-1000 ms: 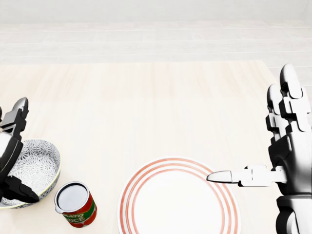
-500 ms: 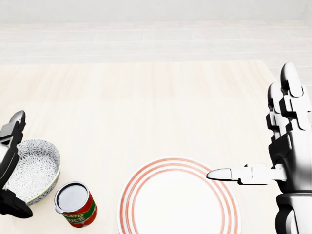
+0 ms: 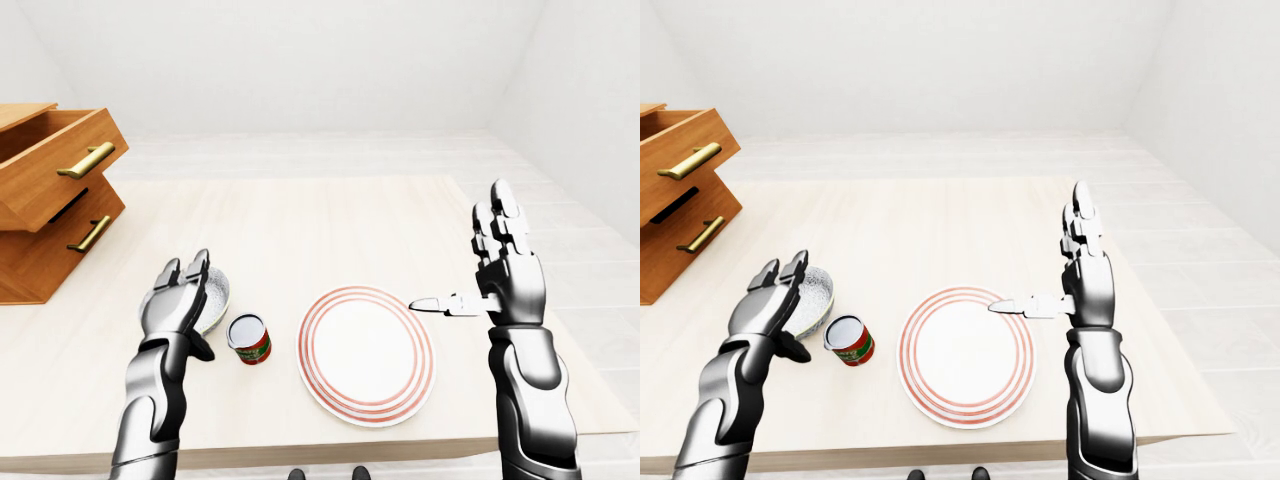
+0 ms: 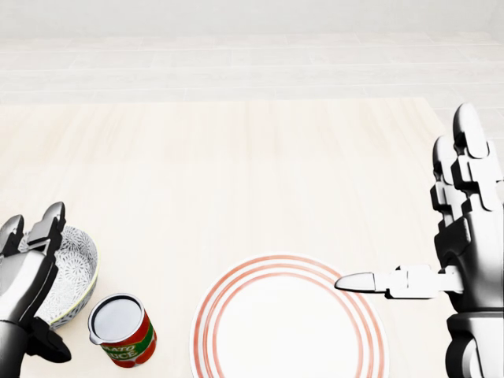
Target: Put the bowl on the plate.
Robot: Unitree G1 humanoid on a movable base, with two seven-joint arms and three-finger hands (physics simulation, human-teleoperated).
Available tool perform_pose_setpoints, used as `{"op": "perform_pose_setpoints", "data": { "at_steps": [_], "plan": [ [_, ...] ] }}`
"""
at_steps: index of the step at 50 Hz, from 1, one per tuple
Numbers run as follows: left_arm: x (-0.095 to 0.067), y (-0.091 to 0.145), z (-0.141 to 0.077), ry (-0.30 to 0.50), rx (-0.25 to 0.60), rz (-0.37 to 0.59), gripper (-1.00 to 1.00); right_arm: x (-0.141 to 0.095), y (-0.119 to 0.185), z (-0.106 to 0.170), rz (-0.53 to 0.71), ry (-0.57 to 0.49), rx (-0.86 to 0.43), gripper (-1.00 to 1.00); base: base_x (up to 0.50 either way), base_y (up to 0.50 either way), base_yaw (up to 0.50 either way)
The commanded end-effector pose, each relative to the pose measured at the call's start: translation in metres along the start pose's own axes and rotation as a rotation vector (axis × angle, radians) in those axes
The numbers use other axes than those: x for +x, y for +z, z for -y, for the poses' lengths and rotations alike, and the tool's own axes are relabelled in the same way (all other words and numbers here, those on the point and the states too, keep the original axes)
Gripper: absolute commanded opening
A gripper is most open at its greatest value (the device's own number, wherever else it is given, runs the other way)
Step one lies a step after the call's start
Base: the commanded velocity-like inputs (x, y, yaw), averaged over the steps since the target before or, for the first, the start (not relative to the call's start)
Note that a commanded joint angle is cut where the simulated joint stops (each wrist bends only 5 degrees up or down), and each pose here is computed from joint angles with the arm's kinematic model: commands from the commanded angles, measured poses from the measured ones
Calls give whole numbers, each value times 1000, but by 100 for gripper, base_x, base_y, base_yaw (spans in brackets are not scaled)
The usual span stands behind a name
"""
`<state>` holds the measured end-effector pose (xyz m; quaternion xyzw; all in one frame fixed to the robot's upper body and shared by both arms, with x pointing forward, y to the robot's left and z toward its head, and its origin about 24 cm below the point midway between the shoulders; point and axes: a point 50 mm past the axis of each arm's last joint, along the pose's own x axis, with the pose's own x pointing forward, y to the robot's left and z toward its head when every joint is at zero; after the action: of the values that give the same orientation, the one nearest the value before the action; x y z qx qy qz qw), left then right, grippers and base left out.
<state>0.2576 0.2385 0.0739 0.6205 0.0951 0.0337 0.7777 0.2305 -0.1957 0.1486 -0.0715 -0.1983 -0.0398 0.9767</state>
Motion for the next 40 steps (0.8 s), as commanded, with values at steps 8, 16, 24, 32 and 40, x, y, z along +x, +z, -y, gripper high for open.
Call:
{"op": "perform_pose_setpoints", "data": {
  "at_steps": [8,16,24,32,40],
  "plan": [
    [4,-5,23,-46,1,-10,100,2,-5,-2,-17,3,1,100,0,0,0],
    [4,-7,28,-52,7,-15,100,1,-4,-1,-14,2,-1,100,0,0,0],
    [1,-10,31,-53,16,-22,100,1,-3,-2,-11,2,0,100,0,0,0],
    [2,-13,36,-56,21,-31,100,1,-2,-2,-10,2,-1,100,0,0,0],
    [2,-16,39,-61,21,-37,100,1,-1,-2,-2,3,-4,100,0,0,0]
  ]
}}
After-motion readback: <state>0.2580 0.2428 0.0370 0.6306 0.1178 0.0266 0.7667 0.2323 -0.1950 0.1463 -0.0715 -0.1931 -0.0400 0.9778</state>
